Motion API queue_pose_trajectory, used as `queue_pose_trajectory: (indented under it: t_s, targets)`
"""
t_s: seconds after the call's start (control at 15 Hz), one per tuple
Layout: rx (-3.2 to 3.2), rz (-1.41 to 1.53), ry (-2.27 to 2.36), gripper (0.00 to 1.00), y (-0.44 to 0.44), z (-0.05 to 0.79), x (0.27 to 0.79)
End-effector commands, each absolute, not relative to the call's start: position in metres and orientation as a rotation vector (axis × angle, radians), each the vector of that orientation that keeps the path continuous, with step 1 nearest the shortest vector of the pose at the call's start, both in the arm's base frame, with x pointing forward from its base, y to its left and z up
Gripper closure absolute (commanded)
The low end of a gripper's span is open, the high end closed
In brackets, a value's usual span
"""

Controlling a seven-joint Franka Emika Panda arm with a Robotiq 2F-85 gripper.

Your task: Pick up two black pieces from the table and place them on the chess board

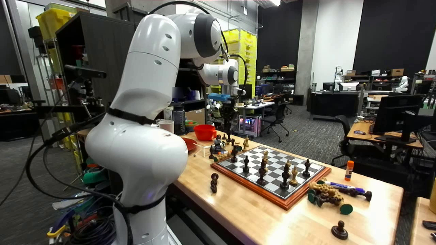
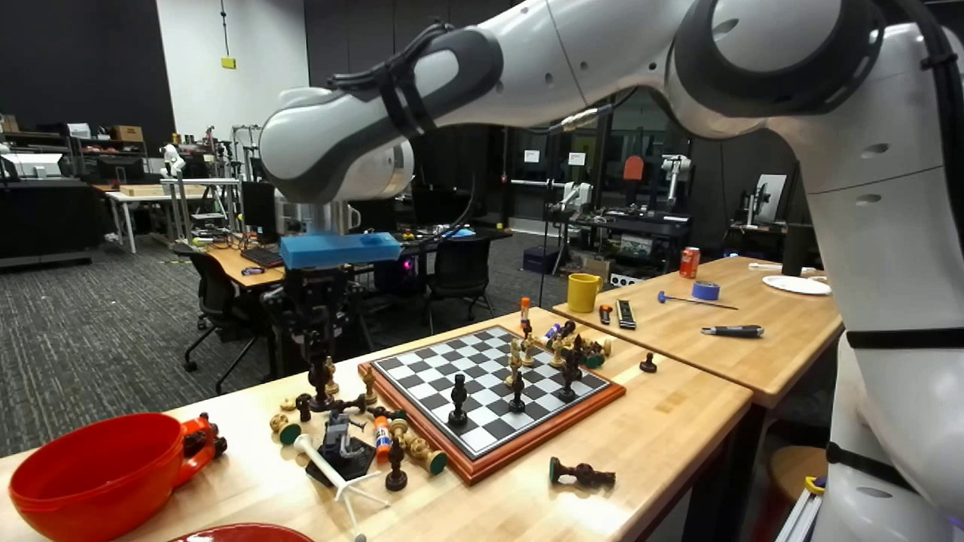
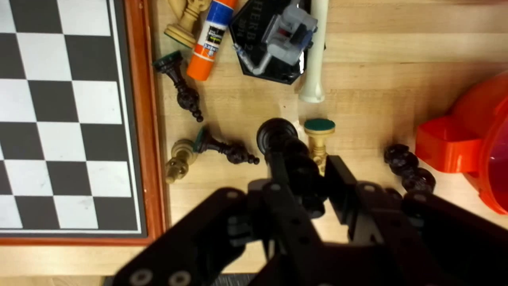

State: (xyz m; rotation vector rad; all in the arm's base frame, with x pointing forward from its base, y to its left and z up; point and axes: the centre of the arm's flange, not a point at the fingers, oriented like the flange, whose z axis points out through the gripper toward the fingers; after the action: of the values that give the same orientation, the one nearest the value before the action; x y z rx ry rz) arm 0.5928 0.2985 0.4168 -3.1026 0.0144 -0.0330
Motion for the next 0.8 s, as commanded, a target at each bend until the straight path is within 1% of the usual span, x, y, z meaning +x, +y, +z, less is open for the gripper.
queue_pose_trajectory:
  t_s: [0.0, 0.33, 0.53, 0.73]
  targets:
    - [-3.095, -0.172, 0.003, 0.93, 0.288, 0.482, 0.577]
    - [-3.074, -0.361, 0.223, 0.93, 0.235, 0.555, 0.606]
    - [-3.079, -0.318, 0.436, 0.93, 0.183, 0.571, 0.629]
    - [-3.081, -0.163, 0.602, 0.93, 0.137, 0.561, 0.640]
